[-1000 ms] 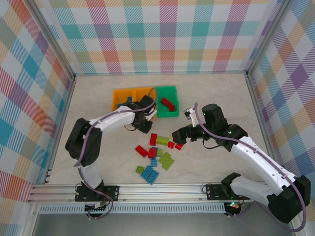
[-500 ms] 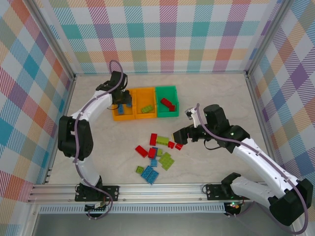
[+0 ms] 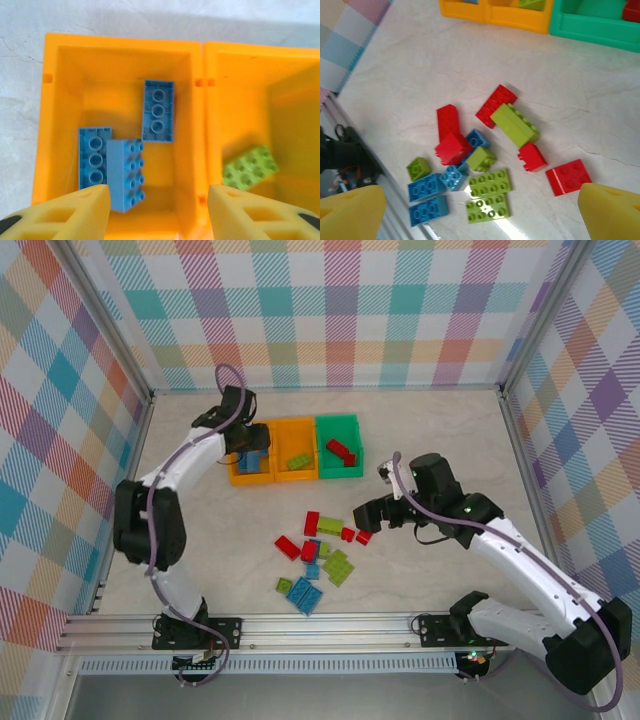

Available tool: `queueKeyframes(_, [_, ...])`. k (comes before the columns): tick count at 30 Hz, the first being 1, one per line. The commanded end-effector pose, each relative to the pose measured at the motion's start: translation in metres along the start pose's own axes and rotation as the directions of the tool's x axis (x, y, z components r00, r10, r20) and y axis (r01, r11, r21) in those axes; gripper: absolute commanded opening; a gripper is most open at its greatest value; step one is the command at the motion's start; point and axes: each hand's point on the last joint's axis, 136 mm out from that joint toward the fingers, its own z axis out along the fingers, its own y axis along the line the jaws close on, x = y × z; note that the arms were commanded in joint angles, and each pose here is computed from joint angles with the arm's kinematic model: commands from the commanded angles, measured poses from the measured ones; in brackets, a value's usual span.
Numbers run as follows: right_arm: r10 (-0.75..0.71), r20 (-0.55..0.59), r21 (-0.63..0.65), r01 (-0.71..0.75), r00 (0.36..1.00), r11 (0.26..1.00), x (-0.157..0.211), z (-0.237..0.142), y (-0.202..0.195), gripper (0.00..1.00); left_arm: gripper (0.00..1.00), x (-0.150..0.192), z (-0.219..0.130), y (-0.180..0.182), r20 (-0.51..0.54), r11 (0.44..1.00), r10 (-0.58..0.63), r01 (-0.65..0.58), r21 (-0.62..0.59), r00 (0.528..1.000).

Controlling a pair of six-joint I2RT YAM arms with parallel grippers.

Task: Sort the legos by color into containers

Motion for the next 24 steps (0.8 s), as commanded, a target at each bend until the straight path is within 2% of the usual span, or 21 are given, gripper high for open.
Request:
queueKeyframes(1, [-0.099, -0.052, 0.074, 0.102, 0.994, 0.992, 0.011, 0.013, -0.013, 0.95, 0.57, -0.006, -0.066, -0.032, 0.113, 0.984, -0.006, -0.014, 0.176, 0.994])
queueKeyframes(4, [-0.165, -0.095, 0.111, 0.175, 0.982, 0.978, 0.013, 0.027, -0.015, 0.92, 0.61, 0.015, -0.122, -0.065, 0.197, 0.938, 0.168, -0.218, 0.269, 0.966])
queueKeyframes(7, [-0.194, -0.127, 0.11, 0.208, 0.973, 0.972, 0.007, 0.044, -0.012, 0.9, 0.66, 0.048, -0.168, -0.087, 0.266, 0.839, 0.384, -0.455, 0.299, 0.884])
queueKeyframes(11, [-0.225, -0.164, 0.08, 0.24, 0.961, 0.967, 0.005, 0.074, -0.011, 0.88, 0.8, 0.109, -0.211, -0.099, 0.362, 0.584, 0.625, -0.722, 0.371, 0.692])
queueKeyframes(13, [-0.239, -0.197, 0.095, 0.261, 0.951, 0.961, 0.008, 0.088, -0.018, 0.87, 0.85, 0.138, -0.222, -0.093, 0.405, 0.466, 0.688, -0.794, 0.391, 0.603])
queueKeyframes(14, [-0.245, -0.214, 0.104, 0.271, 0.946, 0.957, 0.009, 0.095, -0.021, 0.86, 0.9, 0.15, -0.226, -0.089, 0.429, 0.418, 0.706, -0.82, 0.391, 0.564])
queueKeyframes(16, [-0.255, -0.237, 0.1, 0.285, 0.937, 0.953, 0.01, 0.106, -0.024, 0.84, 1.0, 0.169, -0.231, -0.084, 0.474, 0.362, 0.703, -0.84, 0.404, 0.53])
queueKeyframes(20, [-0.273, -0.278, 0.04, 0.295, 0.921, 0.955, 0.016, 0.129, -0.017, 0.79, 1.0, 0.204, -0.247, -0.09, 0.624, 0.183, 0.646, -0.883, 0.432, 0.439])
queueKeyframes(22, [-0.279, -0.302, 0.014, 0.297, 0.912, 0.955, 0.021, 0.141, -0.016, 0.74, 1.0, 0.211, -0.246, -0.091, 0.669, 0.139, 0.627, -0.902, 0.41, 0.4])
queueKeyframes(24, [-0.278, -0.33, 0.011, 0.298, 0.902, 0.954, 0.028, 0.152, -0.019, 0.7, 1.0, 0.213, -0.243, -0.091, 0.677, 0.128, 0.629, -0.91, 0.394, 0.381])
